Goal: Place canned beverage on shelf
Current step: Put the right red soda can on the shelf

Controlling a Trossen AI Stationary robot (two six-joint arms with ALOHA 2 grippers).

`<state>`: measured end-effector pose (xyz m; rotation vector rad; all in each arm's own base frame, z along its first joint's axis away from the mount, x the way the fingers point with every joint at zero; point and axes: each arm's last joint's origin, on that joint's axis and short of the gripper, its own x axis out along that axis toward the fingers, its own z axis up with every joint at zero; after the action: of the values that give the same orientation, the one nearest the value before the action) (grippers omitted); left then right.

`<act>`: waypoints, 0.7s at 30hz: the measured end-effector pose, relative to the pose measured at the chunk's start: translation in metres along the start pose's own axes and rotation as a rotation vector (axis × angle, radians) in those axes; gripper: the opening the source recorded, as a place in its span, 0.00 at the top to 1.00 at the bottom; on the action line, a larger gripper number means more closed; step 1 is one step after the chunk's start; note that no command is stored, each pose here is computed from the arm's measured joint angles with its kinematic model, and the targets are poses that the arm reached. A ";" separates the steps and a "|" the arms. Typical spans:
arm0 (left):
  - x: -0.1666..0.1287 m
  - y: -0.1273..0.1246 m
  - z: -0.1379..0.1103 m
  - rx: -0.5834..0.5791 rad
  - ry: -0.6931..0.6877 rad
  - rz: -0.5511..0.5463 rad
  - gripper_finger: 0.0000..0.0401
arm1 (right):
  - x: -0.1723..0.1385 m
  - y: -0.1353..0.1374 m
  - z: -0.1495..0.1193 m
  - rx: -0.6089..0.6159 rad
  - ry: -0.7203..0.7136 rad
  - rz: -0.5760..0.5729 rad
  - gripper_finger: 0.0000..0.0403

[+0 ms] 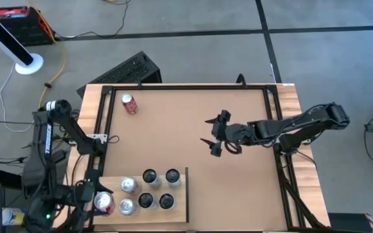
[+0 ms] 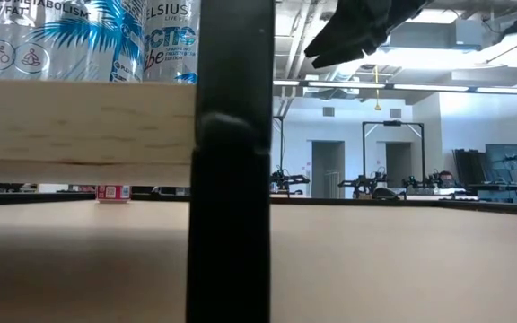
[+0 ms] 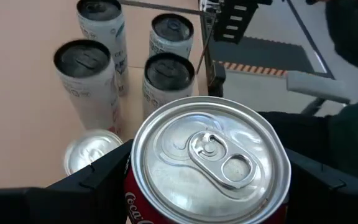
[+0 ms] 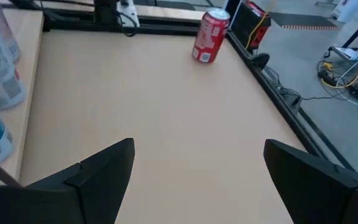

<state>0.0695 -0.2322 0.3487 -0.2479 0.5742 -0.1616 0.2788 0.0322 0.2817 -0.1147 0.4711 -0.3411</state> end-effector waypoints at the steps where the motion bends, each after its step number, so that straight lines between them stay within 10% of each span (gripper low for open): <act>1: 0.001 -0.003 -0.005 0.001 0.012 0.005 0.30 | 0.000 0.001 0.000 -0.002 0.003 0.002 0.05; 13: 0.005 0.002 -0.026 -0.021 0.058 0.130 0.30 | 0.016 0.012 -0.008 -0.021 0.030 0.010 0.05; 21: -0.010 0.034 0.006 0.061 0.099 0.116 0.30 | 0.019 0.006 -0.009 -0.017 0.042 -0.007 0.05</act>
<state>0.0672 -0.1963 0.3495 -0.1474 0.6794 -0.0795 0.2927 0.0313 0.2647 -0.1255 0.5152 -0.3468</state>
